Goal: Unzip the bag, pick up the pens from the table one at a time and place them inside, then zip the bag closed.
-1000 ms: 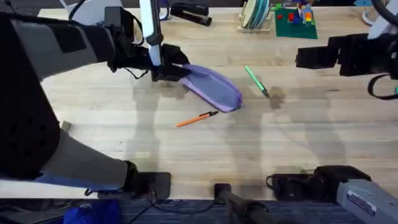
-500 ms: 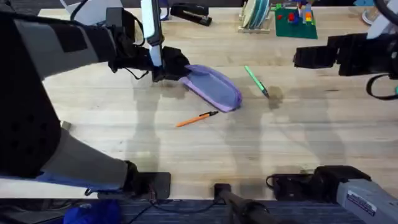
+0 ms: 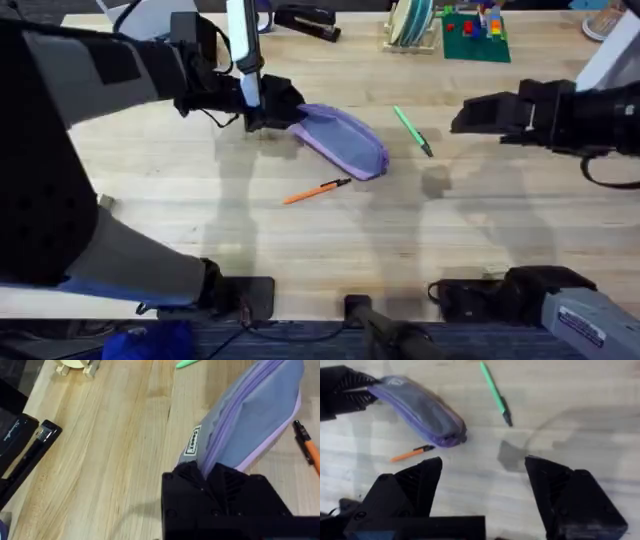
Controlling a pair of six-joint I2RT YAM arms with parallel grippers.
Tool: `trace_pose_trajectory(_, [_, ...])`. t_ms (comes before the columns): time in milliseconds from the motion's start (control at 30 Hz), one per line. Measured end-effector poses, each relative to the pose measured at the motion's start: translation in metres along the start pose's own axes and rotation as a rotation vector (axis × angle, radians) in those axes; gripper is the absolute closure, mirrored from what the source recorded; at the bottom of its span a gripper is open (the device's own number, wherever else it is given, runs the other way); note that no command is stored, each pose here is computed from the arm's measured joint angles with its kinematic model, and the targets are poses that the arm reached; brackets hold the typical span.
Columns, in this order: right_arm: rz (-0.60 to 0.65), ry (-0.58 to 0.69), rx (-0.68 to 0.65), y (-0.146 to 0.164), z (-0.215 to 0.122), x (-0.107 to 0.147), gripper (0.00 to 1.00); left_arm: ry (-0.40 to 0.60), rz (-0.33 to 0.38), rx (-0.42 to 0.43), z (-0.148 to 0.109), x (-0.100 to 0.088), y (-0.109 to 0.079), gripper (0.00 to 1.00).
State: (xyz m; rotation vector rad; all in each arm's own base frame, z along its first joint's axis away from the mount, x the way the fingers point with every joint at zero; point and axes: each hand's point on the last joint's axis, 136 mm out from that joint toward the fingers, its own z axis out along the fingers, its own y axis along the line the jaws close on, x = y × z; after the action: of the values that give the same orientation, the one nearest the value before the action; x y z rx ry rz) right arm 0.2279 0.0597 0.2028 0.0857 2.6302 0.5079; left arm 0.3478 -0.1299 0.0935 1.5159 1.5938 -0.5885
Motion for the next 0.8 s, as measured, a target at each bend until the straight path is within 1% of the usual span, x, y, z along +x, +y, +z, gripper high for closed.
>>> trace_pose_trajectory(133, [-0.025,0.029,-0.085,0.019,0.001,0.006,0.005,0.000,0.000,0.000,0.000,0.000,0.000,0.959])
trace_pose_trajectory(300, [-0.061,0.053,-0.144,0.035,0.002,0.012,0.005,0.000,0.000,0.000,0.000,0.000,0.000,0.960])
trace_pose_trajectory(733, [-0.064,0.055,-0.157,0.037,0.001,0.013,0.005,0.000,0.000,0.000,0.000,0.000,0.000,0.960])
trace_pose_trajectory(800, [-0.082,0.054,-0.158,0.038,0.001,0.013,0.005,0.000,0.000,0.000,0.000,0.000,0.000,0.960])
